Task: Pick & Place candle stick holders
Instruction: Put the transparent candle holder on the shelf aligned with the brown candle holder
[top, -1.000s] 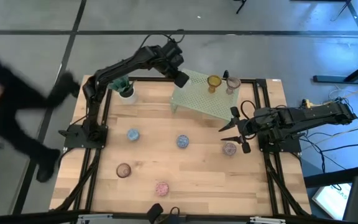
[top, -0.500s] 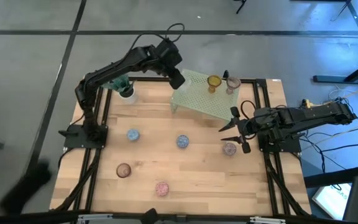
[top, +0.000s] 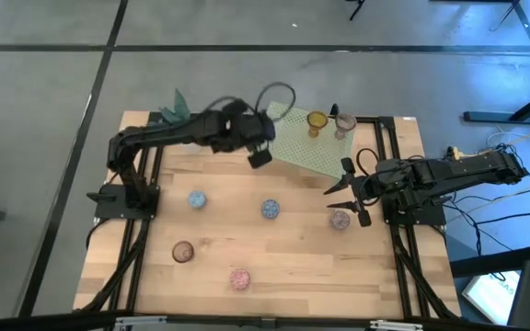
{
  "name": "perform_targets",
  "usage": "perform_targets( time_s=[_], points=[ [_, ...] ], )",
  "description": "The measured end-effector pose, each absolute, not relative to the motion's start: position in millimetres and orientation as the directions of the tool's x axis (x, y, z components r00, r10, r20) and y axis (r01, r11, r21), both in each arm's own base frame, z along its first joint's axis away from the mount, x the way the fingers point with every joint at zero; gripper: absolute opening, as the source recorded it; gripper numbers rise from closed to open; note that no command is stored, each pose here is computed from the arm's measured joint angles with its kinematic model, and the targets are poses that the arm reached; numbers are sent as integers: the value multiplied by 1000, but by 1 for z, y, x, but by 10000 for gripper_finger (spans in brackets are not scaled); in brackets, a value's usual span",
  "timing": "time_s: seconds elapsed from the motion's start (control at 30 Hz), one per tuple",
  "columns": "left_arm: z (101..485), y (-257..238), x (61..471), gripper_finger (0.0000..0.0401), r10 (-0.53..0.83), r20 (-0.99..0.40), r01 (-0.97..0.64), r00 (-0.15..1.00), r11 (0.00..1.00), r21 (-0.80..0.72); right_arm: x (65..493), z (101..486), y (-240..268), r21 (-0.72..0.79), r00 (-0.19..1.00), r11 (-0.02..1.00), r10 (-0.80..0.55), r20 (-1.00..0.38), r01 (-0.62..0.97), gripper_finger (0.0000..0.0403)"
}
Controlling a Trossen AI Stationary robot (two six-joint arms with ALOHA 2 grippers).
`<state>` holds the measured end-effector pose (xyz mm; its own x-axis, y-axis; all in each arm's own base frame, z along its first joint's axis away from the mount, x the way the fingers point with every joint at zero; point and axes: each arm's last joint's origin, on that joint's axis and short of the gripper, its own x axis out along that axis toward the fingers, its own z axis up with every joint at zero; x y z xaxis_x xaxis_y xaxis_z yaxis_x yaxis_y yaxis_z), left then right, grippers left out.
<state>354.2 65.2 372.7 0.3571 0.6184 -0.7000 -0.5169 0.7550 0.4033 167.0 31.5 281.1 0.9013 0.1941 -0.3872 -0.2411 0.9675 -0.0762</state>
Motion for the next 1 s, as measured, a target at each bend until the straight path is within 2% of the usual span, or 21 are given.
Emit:
perform_targets(
  time_s=[0.17,0.3,0.4,0.53,0.73,0.9,1.0],
  points=[
    [357,40,346,45,650,-686,-516,327,731,446,167,281,32,-42,901,973,195,-388,-228,173],
    [350,26,317,45,739,-612,-596,283,635,491,167,281,32,-57,900,970,195,-390,-235,173],
    [341,21,293,45,723,-622,-626,301,642,442,167,281,32,-68,900,969,195,-390,-239,173],
    [324,14,285,44,704,-560,-684,437,664,301,167,281,32,-69,901,969,195,-387,-239,173],
    [290,16,307,43,602,-407,-593,687,788,165,167,273,31,-95,893,964,191,-408,-250,173],
    [262,33,319,36,621,-351,-620,701,774,132,167,274,32,-124,897,957,192,-399,-261,173],
    [251,47,329,29,581,-359,-597,730,798,79,167,274,32,-143,897,953,192,-398,-268,173]
  ],
)
